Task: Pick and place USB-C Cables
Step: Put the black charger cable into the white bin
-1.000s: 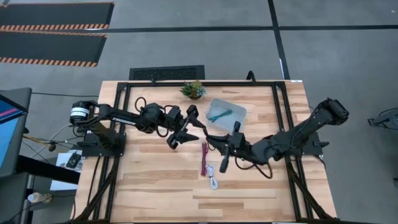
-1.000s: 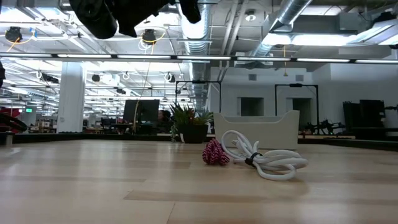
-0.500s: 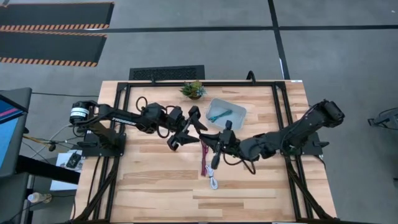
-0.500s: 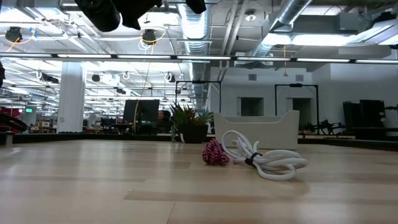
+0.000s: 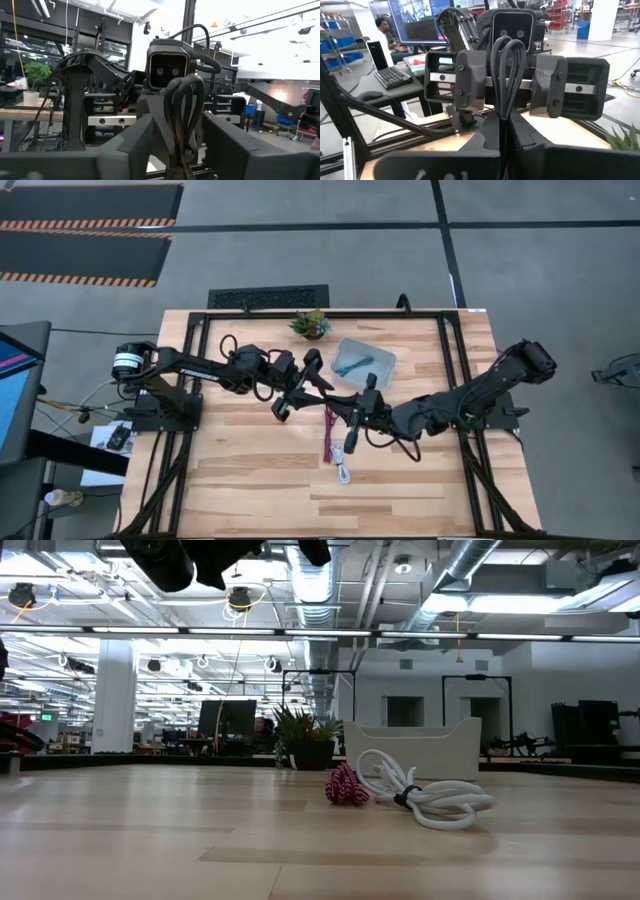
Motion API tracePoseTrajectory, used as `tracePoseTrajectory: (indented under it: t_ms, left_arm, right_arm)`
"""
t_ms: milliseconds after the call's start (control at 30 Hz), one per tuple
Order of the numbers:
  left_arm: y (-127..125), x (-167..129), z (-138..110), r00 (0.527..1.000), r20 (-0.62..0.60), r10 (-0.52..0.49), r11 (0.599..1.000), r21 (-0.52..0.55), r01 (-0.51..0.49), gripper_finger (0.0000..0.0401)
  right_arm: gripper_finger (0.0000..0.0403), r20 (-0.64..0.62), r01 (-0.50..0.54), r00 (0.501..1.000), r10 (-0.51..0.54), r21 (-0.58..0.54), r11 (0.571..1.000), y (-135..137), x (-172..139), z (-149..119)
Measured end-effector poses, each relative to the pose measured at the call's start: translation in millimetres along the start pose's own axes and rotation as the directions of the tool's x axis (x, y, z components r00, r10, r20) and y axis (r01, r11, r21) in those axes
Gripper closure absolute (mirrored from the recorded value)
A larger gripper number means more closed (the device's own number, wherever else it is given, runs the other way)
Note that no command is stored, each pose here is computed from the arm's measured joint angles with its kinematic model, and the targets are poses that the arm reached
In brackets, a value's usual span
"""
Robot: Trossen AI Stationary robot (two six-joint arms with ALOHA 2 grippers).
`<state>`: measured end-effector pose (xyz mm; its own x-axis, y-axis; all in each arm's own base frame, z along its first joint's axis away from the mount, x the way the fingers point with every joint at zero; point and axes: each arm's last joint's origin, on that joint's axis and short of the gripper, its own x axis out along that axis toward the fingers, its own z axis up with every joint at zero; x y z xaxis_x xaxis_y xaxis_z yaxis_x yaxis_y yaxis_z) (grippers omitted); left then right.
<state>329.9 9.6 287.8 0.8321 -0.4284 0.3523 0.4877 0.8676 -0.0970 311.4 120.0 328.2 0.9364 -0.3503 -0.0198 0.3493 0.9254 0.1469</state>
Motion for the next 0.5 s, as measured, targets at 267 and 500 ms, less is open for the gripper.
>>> tracePoseTrajectory:
  t_ms: [267,500]
  left_arm:
    - [0.0,0.1,-0.7,1.000,-0.007,-0.001,1.000,-0.002,0.001,0.0331]
    - [0.3,0.1,-0.7,1.000,-0.002,0.016,1.000,0.004,-0.016,0.0394]
  right_arm:
    - [0.0381,0.000,0.007,1.000,-0.007,0.003,1.000,-1.6,1.4,0.1]
    - [0.0379,-0.003,0.008,1.000,-0.008,0.004,1.000,-1.8,1.4,-0.2]
